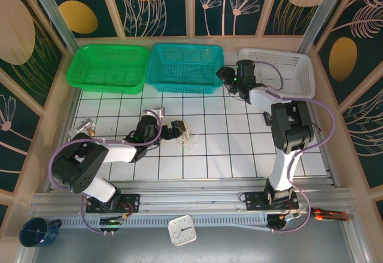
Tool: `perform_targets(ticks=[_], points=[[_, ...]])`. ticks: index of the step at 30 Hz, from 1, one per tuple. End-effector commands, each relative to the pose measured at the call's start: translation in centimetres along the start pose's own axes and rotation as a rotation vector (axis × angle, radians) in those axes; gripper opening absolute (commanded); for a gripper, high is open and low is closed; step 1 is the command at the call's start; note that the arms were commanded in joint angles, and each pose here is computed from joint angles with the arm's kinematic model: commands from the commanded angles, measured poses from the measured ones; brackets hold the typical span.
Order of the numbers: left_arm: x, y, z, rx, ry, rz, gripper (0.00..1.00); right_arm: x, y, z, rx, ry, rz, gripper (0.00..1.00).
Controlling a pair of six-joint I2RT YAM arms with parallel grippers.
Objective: Untangle the cables
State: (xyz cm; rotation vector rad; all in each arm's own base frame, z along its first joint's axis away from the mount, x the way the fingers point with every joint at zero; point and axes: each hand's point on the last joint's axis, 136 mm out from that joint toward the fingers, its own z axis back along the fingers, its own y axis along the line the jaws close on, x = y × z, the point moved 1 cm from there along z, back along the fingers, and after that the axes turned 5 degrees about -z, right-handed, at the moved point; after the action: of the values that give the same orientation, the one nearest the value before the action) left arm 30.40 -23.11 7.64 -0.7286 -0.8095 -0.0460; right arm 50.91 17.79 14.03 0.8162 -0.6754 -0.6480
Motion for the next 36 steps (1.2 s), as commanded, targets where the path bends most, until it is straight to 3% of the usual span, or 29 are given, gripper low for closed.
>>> perform_targets(ticks=[1, 9, 11, 16, 24, 29, 31, 33, 36], points=[[0.4, -0.4, 0.2, -0.027, -0.019, 0.013, 0.99, 2.1, -0.3, -0.4, 0.032, -0.126, -0.104, 0.55], [0.1, -0.3, 0.2, -0.028, -0.016, 0.013, 0.99, 3.6, 1.5, 0.0, 0.114, -0.239, -0.155, 0.41], [0.1, -0.3, 0.2, -0.029, -0.016, 0.016, 0.99, 3.7, 1.5, -0.2, 0.121, -0.244, -0.175, 0.33], [0.1, -0.3, 0.4, -0.031, -0.018, 0.016, 0.99, 3.7, 2.1, -0.8, 0.144, -0.230, -0.173, 0.01], [0.1, -0.3, 0.6, -0.032, -0.024, 0.015, 0.99, 3.4, 6.3, 0.4, 0.214, -0.206, -0.019, 0.00], [0.2, -0.5, 0.7, -0.037, -0.028, 0.014, 0.99, 3.3, 6.7, 1.2, 0.197, -0.221, -0.005, 0.00], [0.3, -0.5, 0.8, -0.035, -0.030, 0.014, 0.99, 3.3, 6.1, 1.7, 0.177, -0.235, -0.029, 0.12], [0.3, -0.5, 0.9, -0.035, -0.032, 0.012, 0.99, 3.1, 5.2, 2.2, 0.165, -0.244, -0.060, 0.40], [0.3, -0.5, 1.0, -0.034, -0.031, 0.009, 0.99, 2.6, 3.8, 2.7, 0.143, -0.244, -0.111, 0.58]])
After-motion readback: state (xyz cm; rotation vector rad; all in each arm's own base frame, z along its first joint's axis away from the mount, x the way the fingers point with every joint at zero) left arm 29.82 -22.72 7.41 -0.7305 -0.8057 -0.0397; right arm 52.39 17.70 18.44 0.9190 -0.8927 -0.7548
